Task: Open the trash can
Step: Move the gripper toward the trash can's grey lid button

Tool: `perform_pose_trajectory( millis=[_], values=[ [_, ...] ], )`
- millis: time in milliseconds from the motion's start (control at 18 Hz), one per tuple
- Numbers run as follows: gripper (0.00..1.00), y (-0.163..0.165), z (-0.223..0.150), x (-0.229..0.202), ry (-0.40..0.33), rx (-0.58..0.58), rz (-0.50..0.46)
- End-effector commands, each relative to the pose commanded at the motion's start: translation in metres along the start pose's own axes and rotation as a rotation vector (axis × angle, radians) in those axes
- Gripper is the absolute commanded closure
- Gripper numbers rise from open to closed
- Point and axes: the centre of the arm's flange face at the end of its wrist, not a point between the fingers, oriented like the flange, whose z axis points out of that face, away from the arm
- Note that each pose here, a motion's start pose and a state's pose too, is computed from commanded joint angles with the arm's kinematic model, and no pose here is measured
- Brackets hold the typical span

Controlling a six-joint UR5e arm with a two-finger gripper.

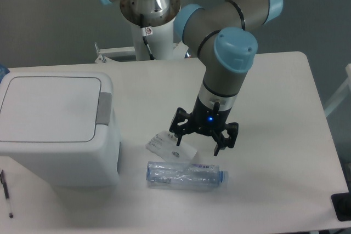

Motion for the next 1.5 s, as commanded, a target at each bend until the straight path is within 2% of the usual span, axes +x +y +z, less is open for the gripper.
perform_pose_trajectory(
  millis=[167, 278, 444, 556, 778, 1056, 1389, 1500],
  values=[
    [0.0, -0.005, -0.01, 0.006, 0.027, 0.01, -0.057],
    [0.0, -0.008, -0.019, 0.008, 0.063, -0.036, -0.082],
    [0.0, -0.024, -0.043, 0.026, 0.121, -0.091, -0.097],
    [0.0, -0.036, -0.058, 0.033, 0.157, -0.074, -0.13],
    [0.0, -0.057, -0.08, 0.064, 0.174, -0.073, -0.131],
    [0.0, -0.056, -0.092, 0.089, 0.199, -0.097, -0.119],
    [0.0, -0.055, -0.092, 0.096, 0.212, -0.098, -0.118],
    [0.0, -0.051, -0.103, 0.106, 0.217, -0.104, -0.117]
  ],
)
